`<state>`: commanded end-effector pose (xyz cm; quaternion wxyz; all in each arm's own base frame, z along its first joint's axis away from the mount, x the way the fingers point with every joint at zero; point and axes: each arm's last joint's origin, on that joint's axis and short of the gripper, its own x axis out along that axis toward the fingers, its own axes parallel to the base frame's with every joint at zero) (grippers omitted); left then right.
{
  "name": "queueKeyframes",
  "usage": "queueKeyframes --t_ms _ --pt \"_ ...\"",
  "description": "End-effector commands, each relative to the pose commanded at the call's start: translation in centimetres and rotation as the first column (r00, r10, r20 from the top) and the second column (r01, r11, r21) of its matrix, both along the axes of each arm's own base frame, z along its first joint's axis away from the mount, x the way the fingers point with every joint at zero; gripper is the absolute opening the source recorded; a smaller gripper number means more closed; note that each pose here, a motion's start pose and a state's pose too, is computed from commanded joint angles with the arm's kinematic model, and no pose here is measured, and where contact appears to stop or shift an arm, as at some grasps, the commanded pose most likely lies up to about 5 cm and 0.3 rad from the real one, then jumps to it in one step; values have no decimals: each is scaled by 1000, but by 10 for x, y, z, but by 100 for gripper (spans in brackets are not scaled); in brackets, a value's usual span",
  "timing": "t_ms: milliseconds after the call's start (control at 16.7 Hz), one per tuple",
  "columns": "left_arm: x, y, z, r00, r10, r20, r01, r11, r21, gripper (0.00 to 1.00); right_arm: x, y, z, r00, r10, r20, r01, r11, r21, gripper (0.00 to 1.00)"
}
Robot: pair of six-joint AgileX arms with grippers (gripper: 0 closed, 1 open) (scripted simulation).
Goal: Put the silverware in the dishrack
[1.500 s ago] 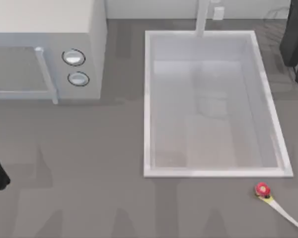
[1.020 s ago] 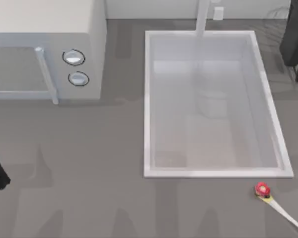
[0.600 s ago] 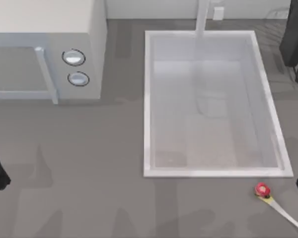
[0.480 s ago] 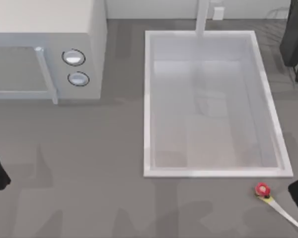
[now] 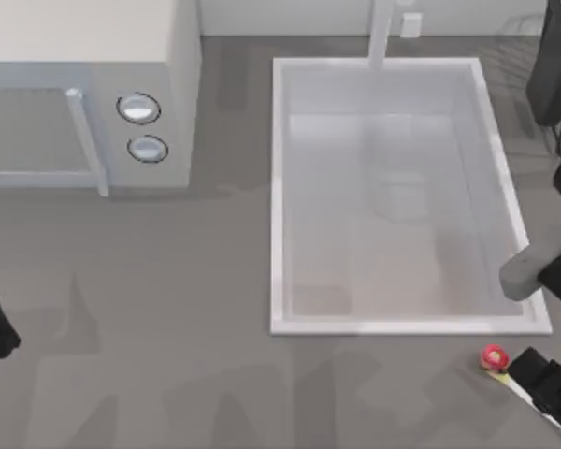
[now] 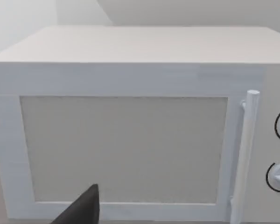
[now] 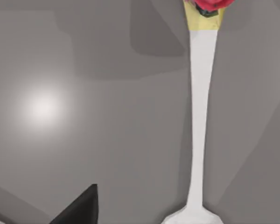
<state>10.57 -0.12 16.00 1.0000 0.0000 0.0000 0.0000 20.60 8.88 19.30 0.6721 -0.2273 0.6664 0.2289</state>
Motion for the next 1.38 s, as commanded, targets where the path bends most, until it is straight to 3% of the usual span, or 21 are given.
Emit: queueKeyframes --t_ms 420,1020,1320,1380 --pt "0 0 0 1000 0 0 0 1000 0 100 1 0 -4 1000 -1 -4 1 1000 -2 100" --pt "0 0 0 1000 0 0 0 1000 0 100 2 1 -95 1000 2 0 -2 1000 -1 100" --pt "0 0 0 1000 0 0 0 1000 0 100 1 1 -100 1000 2 -3 -2 1000 -2 100" --pt "0 0 0 1000 0 0 0 1000 0 100 1 1 -100 1000 2 -3 -2 1000 -2 92"
